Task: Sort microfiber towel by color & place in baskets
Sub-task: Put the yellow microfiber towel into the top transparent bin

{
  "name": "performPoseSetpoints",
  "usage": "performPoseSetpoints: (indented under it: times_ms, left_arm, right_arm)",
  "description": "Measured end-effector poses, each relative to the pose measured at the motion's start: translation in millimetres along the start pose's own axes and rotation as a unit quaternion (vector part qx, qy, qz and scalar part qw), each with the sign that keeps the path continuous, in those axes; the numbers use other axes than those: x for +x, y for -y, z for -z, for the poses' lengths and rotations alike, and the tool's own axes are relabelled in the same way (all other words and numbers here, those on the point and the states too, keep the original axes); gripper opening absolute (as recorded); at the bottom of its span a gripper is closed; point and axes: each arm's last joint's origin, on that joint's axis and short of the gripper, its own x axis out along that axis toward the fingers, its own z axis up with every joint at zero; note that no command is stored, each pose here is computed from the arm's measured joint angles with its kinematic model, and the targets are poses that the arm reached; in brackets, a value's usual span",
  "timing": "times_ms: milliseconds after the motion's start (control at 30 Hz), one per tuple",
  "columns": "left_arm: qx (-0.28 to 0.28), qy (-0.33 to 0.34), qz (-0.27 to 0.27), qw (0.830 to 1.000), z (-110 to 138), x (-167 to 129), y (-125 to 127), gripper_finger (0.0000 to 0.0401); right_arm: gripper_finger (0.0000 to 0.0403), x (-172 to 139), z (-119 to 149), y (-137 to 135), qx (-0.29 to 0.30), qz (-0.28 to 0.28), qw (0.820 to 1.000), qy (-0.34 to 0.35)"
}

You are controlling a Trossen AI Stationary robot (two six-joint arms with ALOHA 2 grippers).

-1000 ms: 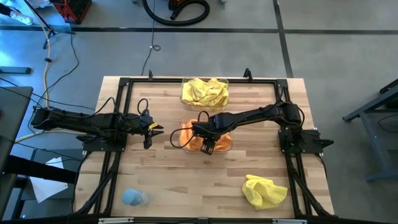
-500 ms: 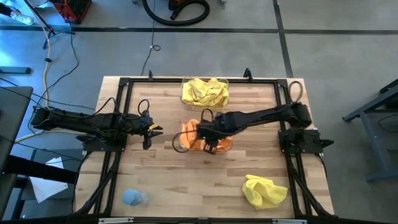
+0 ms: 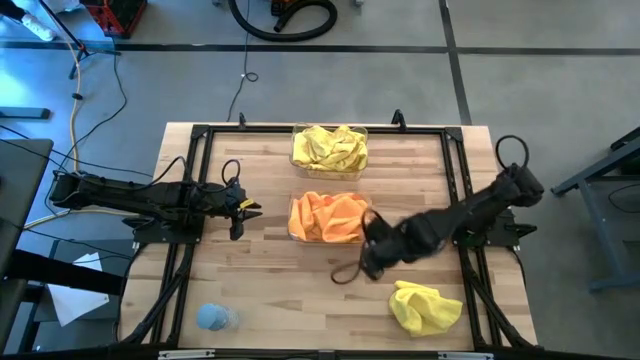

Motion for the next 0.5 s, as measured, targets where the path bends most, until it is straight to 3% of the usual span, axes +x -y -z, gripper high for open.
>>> performPoseSetpoints:
  times_ms: [200, 400, 500]
  left_arm:
    - [0.0, 0.0, 0.0, 1.0, 0, 0, 0, 0.0083]
    - [0.0, 0.0, 0.0, 1.0, 0, 0, 0, 0.0083]
    - [0.0, 0.0, 0.0, 1.0, 0, 0, 0, 0.0083]
  right_arm:
    - [0.0169, 13, 52, -4, 0.091, 0.012, 0.988, -0.122]
    - [0.0169, 26, 96, -2, 0.21, 0.045, 0.967, -0.14]
    - [0.0169, 40, 115, 0, 0.241, 0.039, 0.959, -0.144]
